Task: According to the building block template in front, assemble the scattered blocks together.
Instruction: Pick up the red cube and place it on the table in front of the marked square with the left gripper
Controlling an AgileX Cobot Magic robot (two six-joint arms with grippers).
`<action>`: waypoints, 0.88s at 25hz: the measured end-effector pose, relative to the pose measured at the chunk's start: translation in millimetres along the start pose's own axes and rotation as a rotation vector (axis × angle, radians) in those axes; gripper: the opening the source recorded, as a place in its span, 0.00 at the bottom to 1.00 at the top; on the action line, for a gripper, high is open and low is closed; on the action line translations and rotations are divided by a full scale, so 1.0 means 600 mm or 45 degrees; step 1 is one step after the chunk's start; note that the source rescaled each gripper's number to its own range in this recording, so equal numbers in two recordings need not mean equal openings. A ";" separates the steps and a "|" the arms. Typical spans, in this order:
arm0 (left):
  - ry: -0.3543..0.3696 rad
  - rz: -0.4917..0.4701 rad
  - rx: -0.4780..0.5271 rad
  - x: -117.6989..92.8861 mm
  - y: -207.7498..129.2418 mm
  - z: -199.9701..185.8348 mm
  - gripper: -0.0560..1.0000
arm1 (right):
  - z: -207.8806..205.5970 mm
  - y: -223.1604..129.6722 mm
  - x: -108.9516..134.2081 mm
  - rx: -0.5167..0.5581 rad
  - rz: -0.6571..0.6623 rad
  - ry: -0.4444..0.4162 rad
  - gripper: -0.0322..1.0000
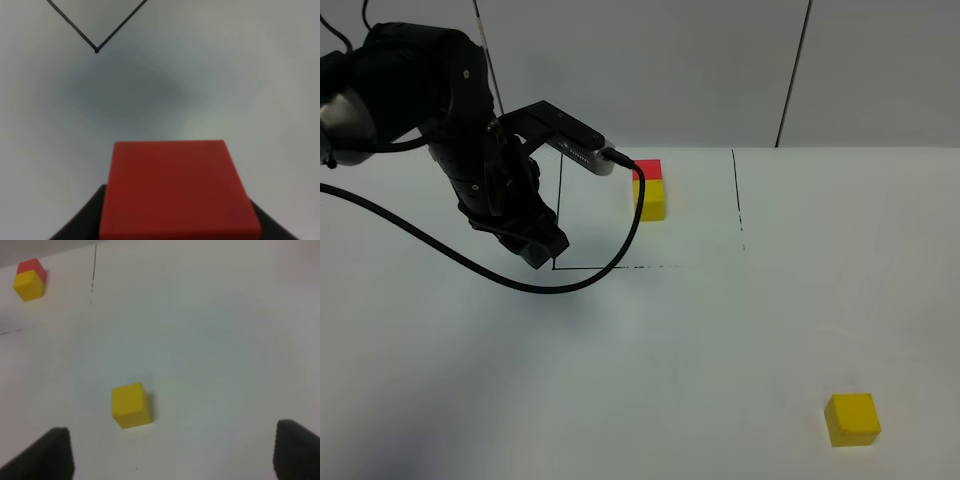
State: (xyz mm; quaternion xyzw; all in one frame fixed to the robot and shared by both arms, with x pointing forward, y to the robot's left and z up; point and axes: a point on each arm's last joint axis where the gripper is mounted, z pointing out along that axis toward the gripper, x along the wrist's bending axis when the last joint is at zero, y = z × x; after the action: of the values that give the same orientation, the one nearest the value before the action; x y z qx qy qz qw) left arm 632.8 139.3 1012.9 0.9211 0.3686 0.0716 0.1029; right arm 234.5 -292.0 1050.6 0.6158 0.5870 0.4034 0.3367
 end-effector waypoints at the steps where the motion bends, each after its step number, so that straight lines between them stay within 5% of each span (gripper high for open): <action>1: -0.007 0.047 0.017 -0.003 0.004 0.007 0.06 | 0.000 0.000 0.000 0.000 0.000 0.000 0.64; 10: -0.062 0.535 0.070 -0.069 0.053 0.067 0.06 | 0.000 0.000 0.000 0.000 0.000 0.000 0.64; 22: -0.055 0.864 0.115 -0.135 0.118 0.135 0.06 | 0.000 0.000 0.000 0.000 0.005 0.000 0.64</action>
State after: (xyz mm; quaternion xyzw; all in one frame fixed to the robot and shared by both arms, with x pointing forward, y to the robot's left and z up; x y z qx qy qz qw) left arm 638.7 22.0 947.2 0.9962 0.0416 0.0659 0.0399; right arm 234.5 -292.0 1050.6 0.6171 0.5857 0.4042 0.3358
